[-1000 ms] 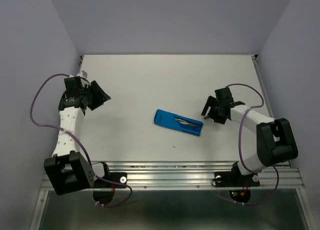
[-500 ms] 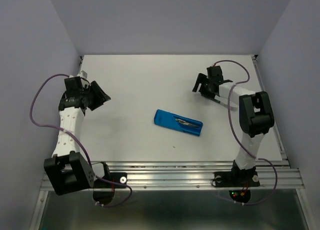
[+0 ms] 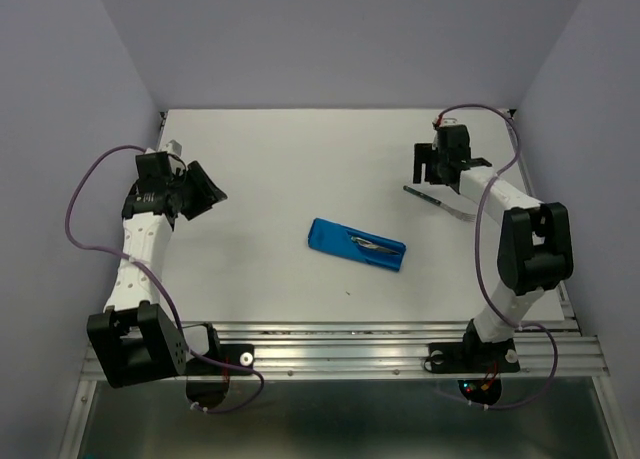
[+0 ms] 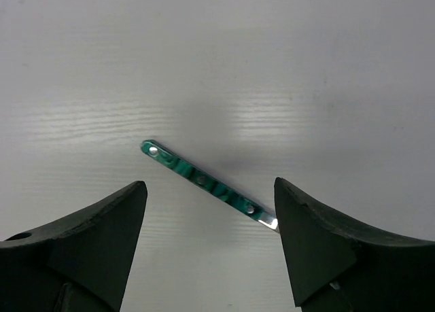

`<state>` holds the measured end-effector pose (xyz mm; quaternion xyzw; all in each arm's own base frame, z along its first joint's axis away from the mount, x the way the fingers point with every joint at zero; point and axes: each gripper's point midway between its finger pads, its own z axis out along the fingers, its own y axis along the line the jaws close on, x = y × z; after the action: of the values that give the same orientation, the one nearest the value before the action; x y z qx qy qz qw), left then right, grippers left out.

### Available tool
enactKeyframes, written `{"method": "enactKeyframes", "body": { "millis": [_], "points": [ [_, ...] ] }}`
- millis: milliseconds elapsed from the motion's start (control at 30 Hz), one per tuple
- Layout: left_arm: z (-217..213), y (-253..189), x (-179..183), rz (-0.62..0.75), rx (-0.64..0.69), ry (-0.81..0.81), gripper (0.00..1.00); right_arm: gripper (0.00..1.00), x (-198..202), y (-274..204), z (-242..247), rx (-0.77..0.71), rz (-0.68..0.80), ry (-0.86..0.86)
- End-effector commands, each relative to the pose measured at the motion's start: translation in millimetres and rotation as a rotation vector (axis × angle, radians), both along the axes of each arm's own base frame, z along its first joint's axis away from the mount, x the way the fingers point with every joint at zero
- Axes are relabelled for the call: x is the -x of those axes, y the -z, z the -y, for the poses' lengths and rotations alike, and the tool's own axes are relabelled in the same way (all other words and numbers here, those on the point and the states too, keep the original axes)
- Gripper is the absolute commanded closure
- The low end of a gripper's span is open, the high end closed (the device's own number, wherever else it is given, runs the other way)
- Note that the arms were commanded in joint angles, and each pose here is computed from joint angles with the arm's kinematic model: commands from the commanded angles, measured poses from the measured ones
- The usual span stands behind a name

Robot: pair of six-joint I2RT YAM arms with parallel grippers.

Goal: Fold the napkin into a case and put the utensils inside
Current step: Pick up the fork from the center of the board.

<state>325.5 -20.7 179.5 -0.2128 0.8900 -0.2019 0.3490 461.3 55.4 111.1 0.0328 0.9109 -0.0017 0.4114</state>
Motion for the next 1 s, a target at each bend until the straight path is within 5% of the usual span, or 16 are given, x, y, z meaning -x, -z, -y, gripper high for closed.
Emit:
{"method": "enactKeyframes", "body": {
  "millis": [0, 367, 467, 767, 967],
  "points": [
    [8, 1, -6, 0.002, -0.003, 0.028, 0.41, 0.2, 8, 26, 28, 0.199, -0.135, -0.13],
    [33, 5, -11, -0.017, -0.008, 0.092, 0.41, 0.3, 22, 80, 46, 0.274, -0.299, -0.199],
    [37, 4, -12, -0.019, -0.004, 0.098, 0.41, 0.4, 20, 87, 41, 0.242, -0.307, -0.201],
    [52, 4, -16, 0.01, 0.021, 0.141, 0.41, 0.99, 28, 91, 27, 0.098, -0.354, -0.144],
    [113, 21, -19, -0.034, 0.062, 0.273, 0.41, 0.99, 42, 73, 19, 0.064, -0.324, -0.14]
  ]
}}
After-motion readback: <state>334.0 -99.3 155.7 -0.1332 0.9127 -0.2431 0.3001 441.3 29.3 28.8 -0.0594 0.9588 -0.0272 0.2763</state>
